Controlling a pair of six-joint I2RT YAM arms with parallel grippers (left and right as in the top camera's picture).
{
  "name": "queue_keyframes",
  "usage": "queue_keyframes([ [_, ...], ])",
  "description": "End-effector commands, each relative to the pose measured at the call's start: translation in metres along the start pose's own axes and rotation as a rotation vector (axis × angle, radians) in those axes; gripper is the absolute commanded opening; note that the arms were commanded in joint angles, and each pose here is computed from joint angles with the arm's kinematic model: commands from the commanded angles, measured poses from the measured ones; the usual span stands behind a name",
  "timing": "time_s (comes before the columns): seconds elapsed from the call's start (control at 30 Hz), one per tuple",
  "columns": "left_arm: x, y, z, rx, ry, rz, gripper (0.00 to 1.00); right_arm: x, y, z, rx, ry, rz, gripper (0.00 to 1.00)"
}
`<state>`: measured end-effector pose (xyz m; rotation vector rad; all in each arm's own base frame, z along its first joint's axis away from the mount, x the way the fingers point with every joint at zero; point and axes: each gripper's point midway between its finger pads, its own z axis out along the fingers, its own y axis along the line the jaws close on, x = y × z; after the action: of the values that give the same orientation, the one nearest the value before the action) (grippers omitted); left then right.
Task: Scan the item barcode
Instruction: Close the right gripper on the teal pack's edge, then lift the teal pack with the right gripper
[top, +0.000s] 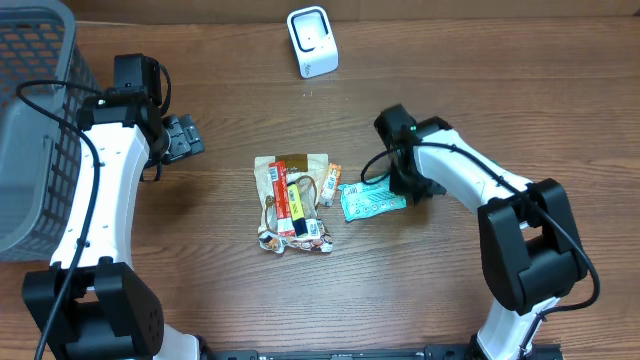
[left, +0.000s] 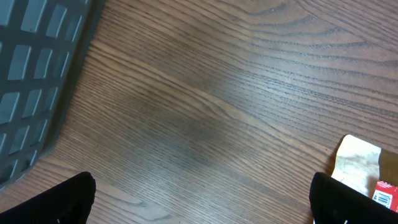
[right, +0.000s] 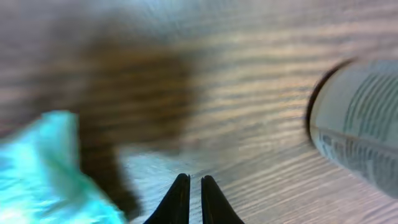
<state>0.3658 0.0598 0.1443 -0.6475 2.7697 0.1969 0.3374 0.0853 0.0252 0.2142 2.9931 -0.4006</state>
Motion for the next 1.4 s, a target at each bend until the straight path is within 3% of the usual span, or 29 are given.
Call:
queue_keyframes([
  [0.0, -0.006, 0.0, -0.008, 0.004, -0.029, 0.016, 1.0, -0.03, 0.023, -0.047, -0.164, -0.098, -0.013, 0.1],
  [0.07, -0.006, 0.0, -0.008, 0.004, -0.029, 0.016, 1.0, -0.031, 0.041, -0.059, -0.272, -0.085, -0.069, 0.14],
  [0.13, -0.006, 0.0, -0.008, 0.004, -0.029, 0.016, 1.0, -0.028, 0.053, -0.064, -0.344, -0.065, -0.099, 0.24],
  [0.23, -0.006, 0.0, -0.008, 0.004, -0.029, 0.016, 1.0, -0.022, 0.053, -0.06, -0.345, -0.045, -0.101, 0.34],
  [0.37, -0.006, 0.0, -0.008, 0.004, -0.029, 0.016, 1.0, -0.007, 0.048, -0.046, -0.322, 0.001, -0.109, 0.59],
  [0.4, -0.006, 0.0, -0.008, 0.004, -0.029, 0.016, 1.0, -0.003, 0.047, -0.042, -0.316, 0.013, -0.111, 0.61],
  [0.63, -0.006, 0.0, -0.008, 0.004, -0.029, 0.016, 1.0, 0.006, 0.028, -0.02, -0.308, 0.071, -0.067, 0.62],
  [0.8, -0.006, 0.0, -0.008, 0.004, -0.029, 0.016, 0.99, 0.013, 0.044, -0.034, -0.61, 0.156, -0.147, 0.65],
  [1.0, -0.006, 0.0, -0.008, 0.004, -0.029, 0.016, 1.0, 0.009, 0.037, -0.032, -0.622, 0.159, -0.123, 0.65],
  [1.37, -0.006, 0.0, -0.008, 0.004, -0.029, 0.016, 1.0, 0.037, 0.041, 0.003, -0.627, 0.186, -0.123, 0.65],
])
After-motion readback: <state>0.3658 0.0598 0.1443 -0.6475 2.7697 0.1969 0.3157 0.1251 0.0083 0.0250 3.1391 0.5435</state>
